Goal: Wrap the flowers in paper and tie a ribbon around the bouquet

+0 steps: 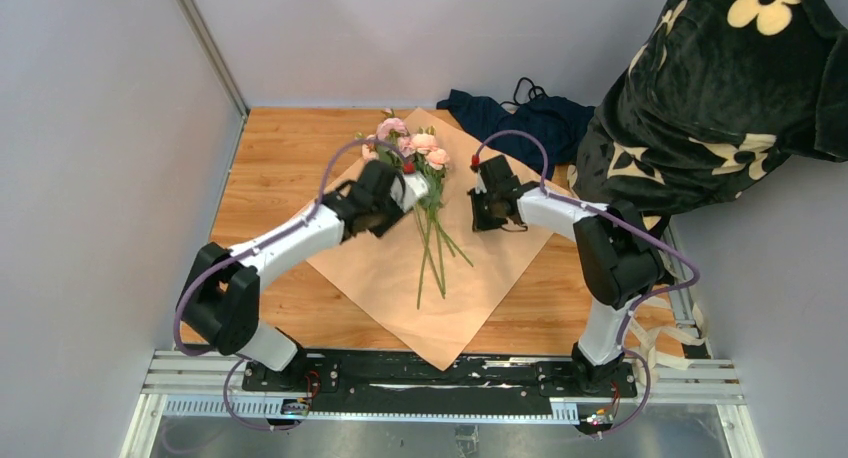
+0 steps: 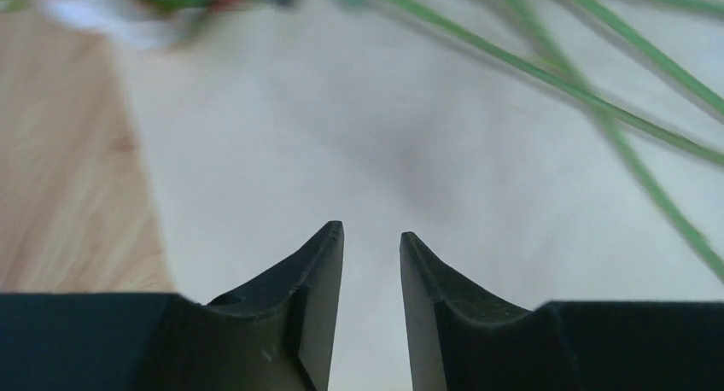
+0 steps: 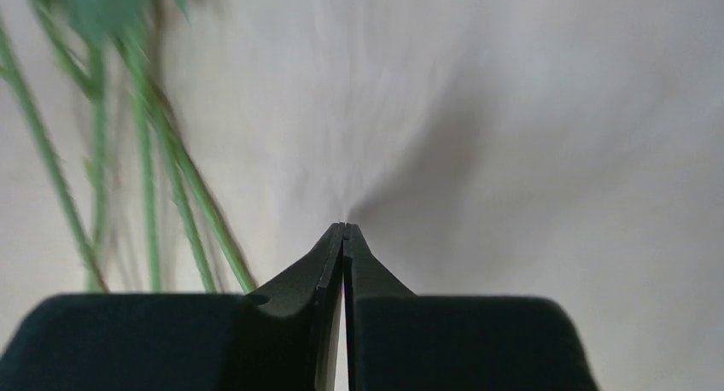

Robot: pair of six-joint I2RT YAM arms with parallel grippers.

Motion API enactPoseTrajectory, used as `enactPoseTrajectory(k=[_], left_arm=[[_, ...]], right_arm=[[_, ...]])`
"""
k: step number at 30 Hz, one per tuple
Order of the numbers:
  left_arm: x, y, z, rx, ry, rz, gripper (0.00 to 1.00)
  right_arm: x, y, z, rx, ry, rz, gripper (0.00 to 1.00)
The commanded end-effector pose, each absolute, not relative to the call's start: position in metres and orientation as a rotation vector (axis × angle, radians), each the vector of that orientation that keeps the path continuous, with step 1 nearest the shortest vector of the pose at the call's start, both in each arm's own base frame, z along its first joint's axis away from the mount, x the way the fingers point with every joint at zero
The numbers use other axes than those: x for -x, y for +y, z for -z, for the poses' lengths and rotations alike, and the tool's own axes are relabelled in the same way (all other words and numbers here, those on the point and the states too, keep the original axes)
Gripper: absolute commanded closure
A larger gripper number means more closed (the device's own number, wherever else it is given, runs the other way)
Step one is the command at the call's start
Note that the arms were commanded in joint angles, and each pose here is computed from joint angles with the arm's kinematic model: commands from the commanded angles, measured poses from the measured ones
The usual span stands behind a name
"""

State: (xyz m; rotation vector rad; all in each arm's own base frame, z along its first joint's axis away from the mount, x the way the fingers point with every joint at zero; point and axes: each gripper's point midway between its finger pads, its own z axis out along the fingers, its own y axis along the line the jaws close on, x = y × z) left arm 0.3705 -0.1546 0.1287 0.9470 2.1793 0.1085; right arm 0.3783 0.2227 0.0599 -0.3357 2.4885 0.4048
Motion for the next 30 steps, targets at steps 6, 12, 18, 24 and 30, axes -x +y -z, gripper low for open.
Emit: enactPoseTrajectory(k=[6,12,18,24,30], left_arm=[[-0.246,-0.217,-0.047,-1.479,2.152,0.110,0.64],[-0.246,-0.242,-0.023,-1.544,2.135,0.168,0.65],[-0.256,-0.266,-0.023,-1.586,2.117,0.204,0.66],[-0.260,-0.279,-0.022,-1.593,2.101,0.251,0.66],[-0.260,-0.279,-0.037,-1.582,2.084,0.258,0.66]], right_arm=[[-0.293,0.239,-0.021,0.464,2.633,-0.503,0.96],[-0.278,0.245,-0.011,0.456,2.651,-0.564,0.97],[-0.266,0.268,-0.015,0.446,2.661,-0.771,0.97],[-0.258,0.272,-0.021,0.422,2.659,-0.846,0.97],[-0.259,0.258,-0.038,0.358,2.640,-0.830,0.97]])
